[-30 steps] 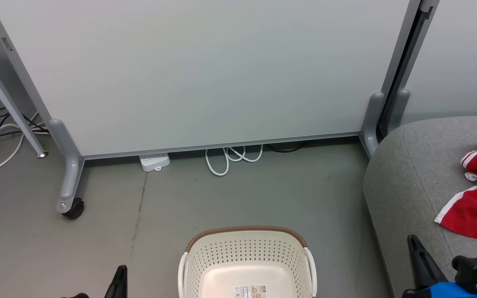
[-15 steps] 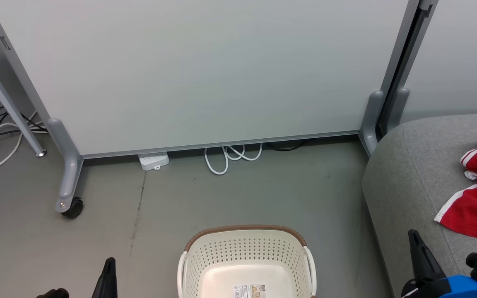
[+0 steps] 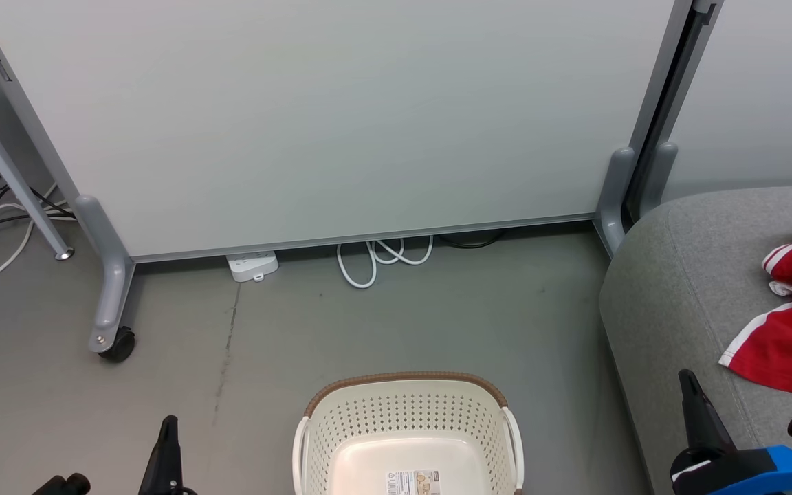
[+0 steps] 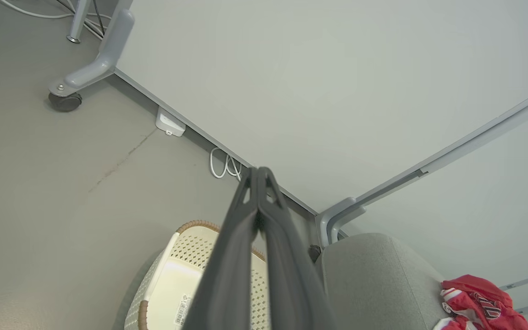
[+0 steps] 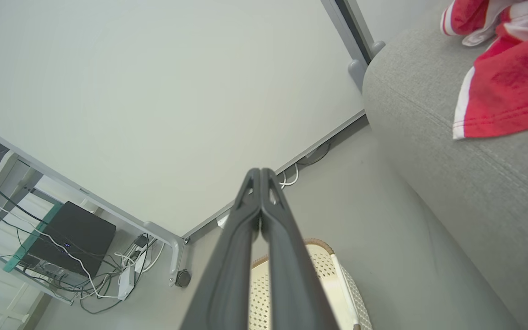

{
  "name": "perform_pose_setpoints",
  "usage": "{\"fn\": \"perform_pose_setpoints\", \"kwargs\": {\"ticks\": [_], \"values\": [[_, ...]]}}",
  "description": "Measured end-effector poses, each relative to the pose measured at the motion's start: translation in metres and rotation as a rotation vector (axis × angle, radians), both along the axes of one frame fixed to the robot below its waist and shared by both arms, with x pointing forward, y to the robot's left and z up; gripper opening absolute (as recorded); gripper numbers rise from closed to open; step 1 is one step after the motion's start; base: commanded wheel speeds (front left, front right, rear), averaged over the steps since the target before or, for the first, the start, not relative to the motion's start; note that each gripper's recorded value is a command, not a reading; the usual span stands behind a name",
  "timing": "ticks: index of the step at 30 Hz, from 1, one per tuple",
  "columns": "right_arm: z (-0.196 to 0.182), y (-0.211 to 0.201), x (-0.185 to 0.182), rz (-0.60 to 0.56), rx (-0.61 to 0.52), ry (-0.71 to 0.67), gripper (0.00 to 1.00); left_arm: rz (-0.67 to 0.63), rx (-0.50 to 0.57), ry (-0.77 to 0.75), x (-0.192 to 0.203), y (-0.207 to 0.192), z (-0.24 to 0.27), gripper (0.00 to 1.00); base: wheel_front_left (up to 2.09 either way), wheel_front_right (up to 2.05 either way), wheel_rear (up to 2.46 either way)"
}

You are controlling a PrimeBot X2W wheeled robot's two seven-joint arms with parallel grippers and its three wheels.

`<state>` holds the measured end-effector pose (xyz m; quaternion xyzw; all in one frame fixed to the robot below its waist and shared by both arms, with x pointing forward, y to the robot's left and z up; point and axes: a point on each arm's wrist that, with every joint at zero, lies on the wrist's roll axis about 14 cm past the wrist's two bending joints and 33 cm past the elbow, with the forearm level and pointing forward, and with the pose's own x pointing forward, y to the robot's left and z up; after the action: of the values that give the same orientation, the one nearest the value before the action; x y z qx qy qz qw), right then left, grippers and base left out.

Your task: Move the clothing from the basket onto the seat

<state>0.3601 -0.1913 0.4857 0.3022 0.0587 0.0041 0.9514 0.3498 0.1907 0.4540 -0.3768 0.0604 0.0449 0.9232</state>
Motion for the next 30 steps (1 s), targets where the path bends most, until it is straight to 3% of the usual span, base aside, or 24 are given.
{"fn": "perform_pose_setpoints", "kwargs": {"ticks": [30], "values": [[0.008,-0.002,0.012,-0.044,0.399,-0.024,0.00,0.043,-0.333,-0.041,0.015,0.007,0.017,0.00,0.00,0.00,0.00]]}}
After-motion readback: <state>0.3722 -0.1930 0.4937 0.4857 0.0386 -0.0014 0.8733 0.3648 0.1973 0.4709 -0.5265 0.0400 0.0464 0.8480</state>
